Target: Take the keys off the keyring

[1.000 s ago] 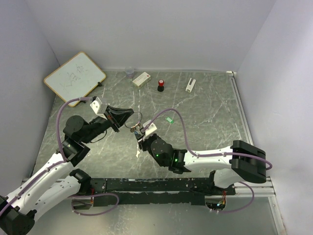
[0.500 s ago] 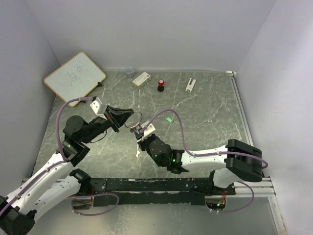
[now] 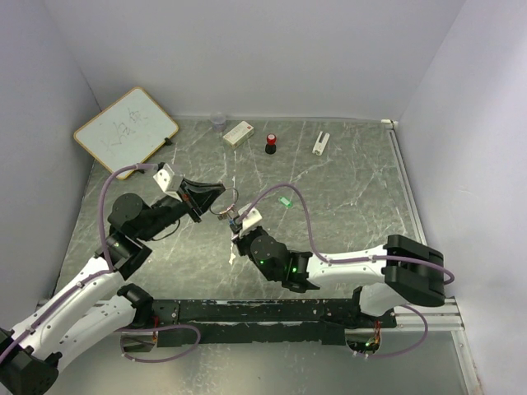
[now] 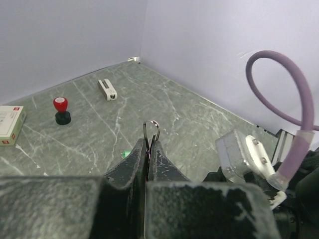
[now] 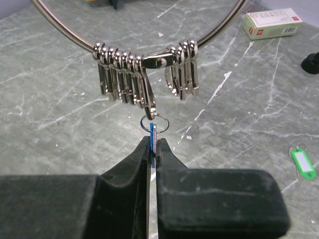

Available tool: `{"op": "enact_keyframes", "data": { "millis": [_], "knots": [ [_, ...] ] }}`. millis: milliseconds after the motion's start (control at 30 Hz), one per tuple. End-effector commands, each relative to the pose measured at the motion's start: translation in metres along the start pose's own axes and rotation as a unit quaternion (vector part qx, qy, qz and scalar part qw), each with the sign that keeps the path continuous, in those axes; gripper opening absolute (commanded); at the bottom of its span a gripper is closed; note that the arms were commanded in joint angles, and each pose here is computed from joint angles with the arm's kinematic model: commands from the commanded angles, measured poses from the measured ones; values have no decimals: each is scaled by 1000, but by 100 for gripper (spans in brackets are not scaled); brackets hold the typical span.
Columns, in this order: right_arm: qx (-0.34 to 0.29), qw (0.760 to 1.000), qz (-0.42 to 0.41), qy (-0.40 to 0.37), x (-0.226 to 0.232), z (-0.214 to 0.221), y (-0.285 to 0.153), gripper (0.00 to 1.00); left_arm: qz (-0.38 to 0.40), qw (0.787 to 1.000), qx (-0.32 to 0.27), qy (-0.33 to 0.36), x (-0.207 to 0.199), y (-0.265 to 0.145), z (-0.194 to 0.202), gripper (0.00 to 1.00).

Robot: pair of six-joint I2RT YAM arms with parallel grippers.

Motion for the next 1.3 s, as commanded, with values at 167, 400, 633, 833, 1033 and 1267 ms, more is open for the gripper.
{"op": "enact_keyframes", "data": {
  "millis": [167,400,633,833,1033,1267],
  "knots": [
    [91,996,-8,-13,7,-29,-28,0,-91,995,3,43,17,1,-7,15],
    [137,989,44,-43,14,-66,-54,0,-123,992,20,19,23,-1,11,18],
    [136,982,107,-76,15,-92,-76,0,-140,990,25,11,25,-6,17,42],
    [115,980,139,-88,9,-106,-83,0,-127,992,16,11,21,-11,16,72],
    [106,976,156,-107,6,-117,-86,0,-57,998,10,15,12,-8,21,92],
    [110,965,186,-151,4,-132,-87,0,60,998,-1,15,-1,-3,35,90]
  ]
}}
Point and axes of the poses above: each gripper's point midway between its finger pads, its own y axis out along the fingers, its own x axis along the line the jaws close on, z = x × y, the point moved 10 cm from there along -y, back along the fingers, and after that the axes turned 2 degrees about y, right-handed, at the moved point
